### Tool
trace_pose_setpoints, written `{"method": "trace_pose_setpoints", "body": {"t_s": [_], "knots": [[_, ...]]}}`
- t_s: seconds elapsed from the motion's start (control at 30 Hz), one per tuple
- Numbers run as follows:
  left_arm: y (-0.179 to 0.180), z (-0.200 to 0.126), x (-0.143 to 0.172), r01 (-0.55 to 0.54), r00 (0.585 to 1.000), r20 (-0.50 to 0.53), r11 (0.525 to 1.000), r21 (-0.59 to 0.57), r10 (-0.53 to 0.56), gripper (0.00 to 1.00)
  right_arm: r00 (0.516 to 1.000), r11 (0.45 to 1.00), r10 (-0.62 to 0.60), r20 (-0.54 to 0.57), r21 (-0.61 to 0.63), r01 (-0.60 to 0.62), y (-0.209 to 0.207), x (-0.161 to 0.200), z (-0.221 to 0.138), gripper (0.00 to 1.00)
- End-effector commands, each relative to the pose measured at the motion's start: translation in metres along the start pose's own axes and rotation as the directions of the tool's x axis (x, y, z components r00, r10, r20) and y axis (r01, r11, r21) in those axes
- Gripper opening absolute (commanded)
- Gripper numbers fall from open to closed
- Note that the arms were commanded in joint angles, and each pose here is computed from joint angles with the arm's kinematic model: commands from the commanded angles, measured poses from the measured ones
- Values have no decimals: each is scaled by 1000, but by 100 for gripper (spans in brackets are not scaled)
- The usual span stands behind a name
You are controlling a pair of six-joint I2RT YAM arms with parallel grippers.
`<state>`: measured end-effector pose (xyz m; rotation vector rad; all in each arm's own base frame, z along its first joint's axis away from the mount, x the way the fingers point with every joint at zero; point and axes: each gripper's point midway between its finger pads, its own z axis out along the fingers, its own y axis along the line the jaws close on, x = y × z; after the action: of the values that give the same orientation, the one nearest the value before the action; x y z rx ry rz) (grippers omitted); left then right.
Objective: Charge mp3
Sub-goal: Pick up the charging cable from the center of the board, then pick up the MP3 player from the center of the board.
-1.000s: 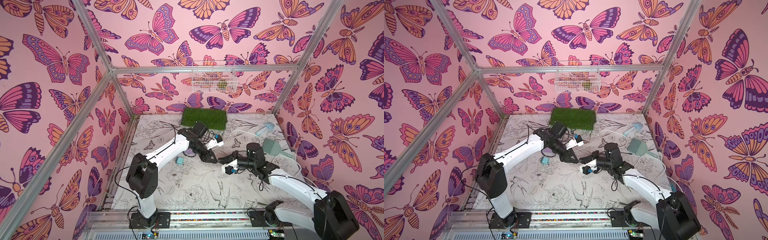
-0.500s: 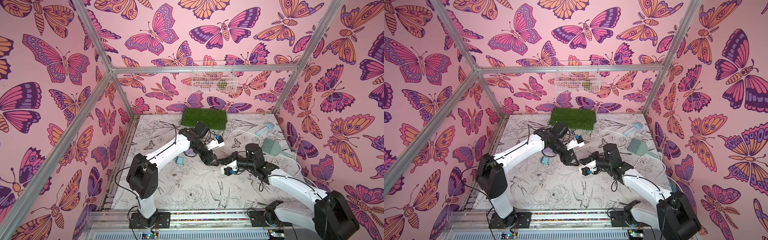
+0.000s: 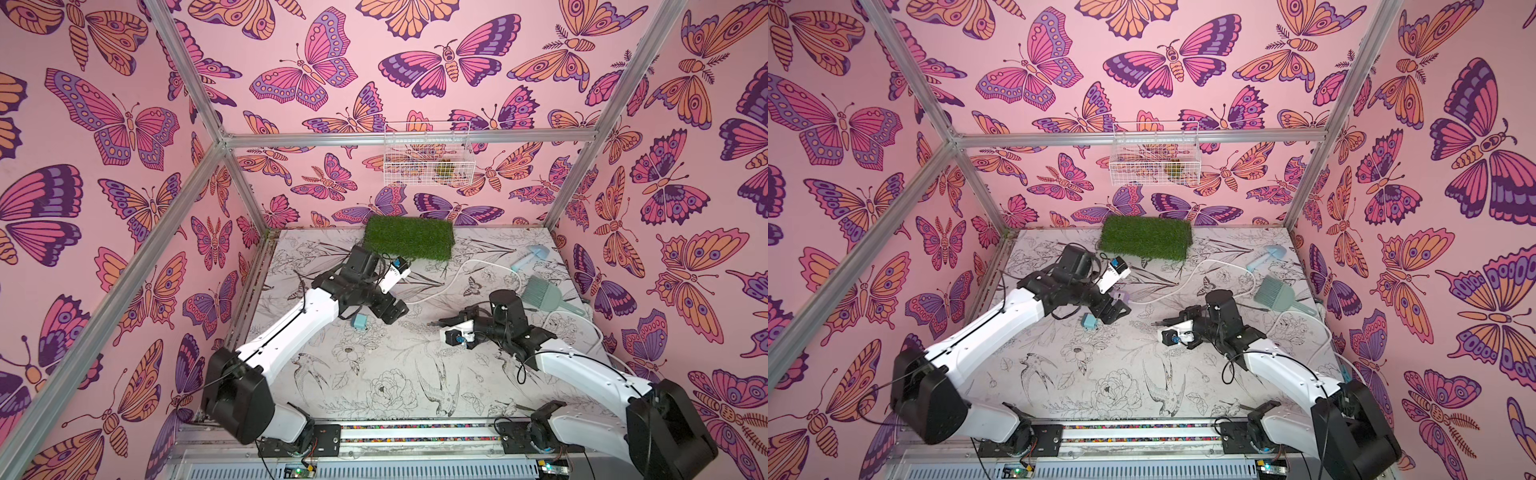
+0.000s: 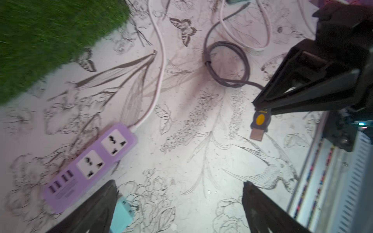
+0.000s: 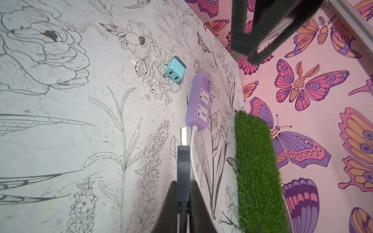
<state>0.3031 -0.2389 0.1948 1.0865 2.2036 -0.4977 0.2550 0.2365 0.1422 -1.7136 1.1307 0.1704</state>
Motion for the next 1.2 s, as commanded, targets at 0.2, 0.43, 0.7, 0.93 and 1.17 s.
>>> {"method": "trace_pose_setpoints", "body": {"t_s": [0.2, 0.43, 0.7, 0.93, 1.17], "knots": [[40, 24, 79, -270, 958, -119, 960, -74, 260, 89, 967, 970, 243, -75, -2, -244, 2, 12, 3, 0], [71, 29, 91, -345, 932, -124, 938, -24, 340, 88, 961, 964, 265, -80, -13, -267, 0, 7, -1, 0], [91, 26, 104, -327, 944, -15, 943, 58, 329, 87, 954, 955, 293, -60, -26, -295, 7, 4, -4, 0], [90, 29, 119, -335, 942, 66, 934, 129, 329, 87, 952, 954, 296, -80, -26, -299, 10, 7, -6, 0], [86, 36, 137, -375, 927, 45, 918, 130, 373, 88, 952, 955, 294, -89, -22, -297, 8, 7, -8, 0]]}}
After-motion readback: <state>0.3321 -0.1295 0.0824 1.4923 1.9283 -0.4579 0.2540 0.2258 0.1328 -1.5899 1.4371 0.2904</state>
